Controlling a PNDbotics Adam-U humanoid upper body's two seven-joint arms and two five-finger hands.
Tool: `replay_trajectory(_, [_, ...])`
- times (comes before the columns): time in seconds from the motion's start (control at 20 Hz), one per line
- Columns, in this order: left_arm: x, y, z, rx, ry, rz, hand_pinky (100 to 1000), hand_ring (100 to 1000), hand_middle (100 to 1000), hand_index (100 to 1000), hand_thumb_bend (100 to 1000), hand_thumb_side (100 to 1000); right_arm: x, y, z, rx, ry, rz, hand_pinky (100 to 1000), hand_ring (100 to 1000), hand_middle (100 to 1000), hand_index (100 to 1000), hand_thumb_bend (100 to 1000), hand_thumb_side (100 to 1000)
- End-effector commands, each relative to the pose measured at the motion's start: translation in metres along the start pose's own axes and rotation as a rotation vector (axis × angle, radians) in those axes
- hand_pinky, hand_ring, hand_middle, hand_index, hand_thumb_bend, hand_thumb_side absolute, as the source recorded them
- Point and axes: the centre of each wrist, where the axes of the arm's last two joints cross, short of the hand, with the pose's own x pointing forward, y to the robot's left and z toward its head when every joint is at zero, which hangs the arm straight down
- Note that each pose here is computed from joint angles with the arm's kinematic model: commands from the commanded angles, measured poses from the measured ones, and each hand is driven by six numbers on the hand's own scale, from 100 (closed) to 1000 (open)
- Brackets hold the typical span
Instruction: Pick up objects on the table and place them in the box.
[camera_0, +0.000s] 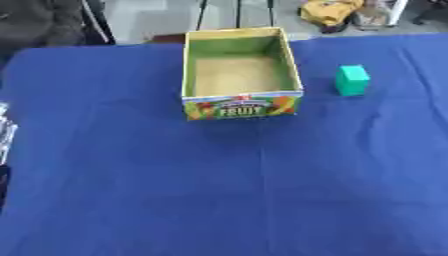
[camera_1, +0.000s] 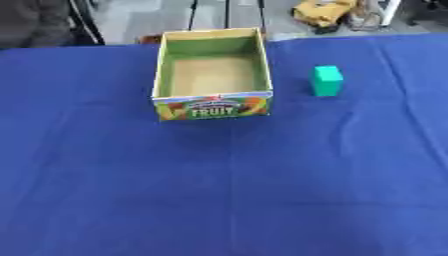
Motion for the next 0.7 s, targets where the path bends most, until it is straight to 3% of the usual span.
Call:
replay_trajectory(0.05, [0.0068, -0.0005, -0.0059, -0.014, -0.031, -0.003, 700, 643, 634, 743, 764, 953, 0.0052, -0.0046, -0.006, 0.005, -0.025, 0.016, 458, 581, 600, 753, 140, 672])
replay_trajectory(0.7, [0.0064, -0.0019, -0.0052, -0.021, -0.033, 0.001, 707, 644, 635, 744, 756, 954, 0.0026, -0.0038, -0.0045, 0.018, -0.004, 0.019, 456, 579, 600, 753, 162, 663])
